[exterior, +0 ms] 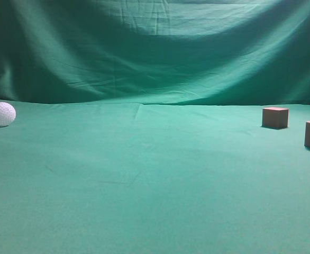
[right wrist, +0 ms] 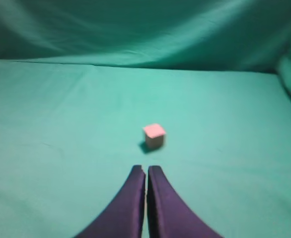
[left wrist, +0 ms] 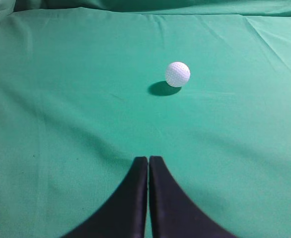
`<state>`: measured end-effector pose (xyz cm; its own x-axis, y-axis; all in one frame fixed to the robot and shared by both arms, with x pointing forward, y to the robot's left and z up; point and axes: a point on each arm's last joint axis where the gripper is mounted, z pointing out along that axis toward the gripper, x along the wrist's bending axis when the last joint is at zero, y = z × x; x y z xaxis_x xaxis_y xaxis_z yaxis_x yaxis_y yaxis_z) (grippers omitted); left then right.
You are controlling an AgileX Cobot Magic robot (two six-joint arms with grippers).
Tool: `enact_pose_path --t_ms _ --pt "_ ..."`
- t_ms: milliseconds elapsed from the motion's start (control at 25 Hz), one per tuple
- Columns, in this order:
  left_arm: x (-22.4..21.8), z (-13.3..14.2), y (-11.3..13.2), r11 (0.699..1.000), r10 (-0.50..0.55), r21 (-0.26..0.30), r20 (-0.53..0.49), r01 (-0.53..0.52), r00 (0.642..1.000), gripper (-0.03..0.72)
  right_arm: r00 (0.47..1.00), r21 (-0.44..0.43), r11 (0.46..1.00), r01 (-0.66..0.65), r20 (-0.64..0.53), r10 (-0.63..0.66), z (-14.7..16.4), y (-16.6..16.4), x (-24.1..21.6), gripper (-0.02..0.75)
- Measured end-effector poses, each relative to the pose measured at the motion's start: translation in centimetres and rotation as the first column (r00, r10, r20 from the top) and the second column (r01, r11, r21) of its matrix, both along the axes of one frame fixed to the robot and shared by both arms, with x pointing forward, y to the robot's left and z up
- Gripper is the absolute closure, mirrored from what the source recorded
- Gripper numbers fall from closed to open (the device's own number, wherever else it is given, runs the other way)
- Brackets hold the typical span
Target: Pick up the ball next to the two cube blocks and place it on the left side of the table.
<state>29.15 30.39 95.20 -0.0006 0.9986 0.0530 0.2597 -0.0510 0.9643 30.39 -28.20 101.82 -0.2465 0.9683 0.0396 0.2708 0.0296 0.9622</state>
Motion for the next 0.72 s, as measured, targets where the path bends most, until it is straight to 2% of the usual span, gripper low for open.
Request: enact_pose_path --t_ms 240,360,720 --pt "0.0 0.0 0.0 1.000 0.000 0.000 0.000 0.000 1.000 0.688 0.990 0.010 0.991 0.134 0.033 -0.134 -4.6 -1.1 -1.2 0.738" --pt "0.0 0.0 0.0 1.000 0.000 0.000 0.000 0.000 1.000 0.688 0.984 0.002 0.984 0.177 0.007 -0.177 -6.7 -1.3 -1.2 0.738" --pt "0.0 0.0 0.0 1.000 0.000 0.000 0.000 0.000 1.000 0.688 0.980 -0.026 0.980 0.195 -0.036 -0.196 -7.3 -1.5 -1.3 0.738"
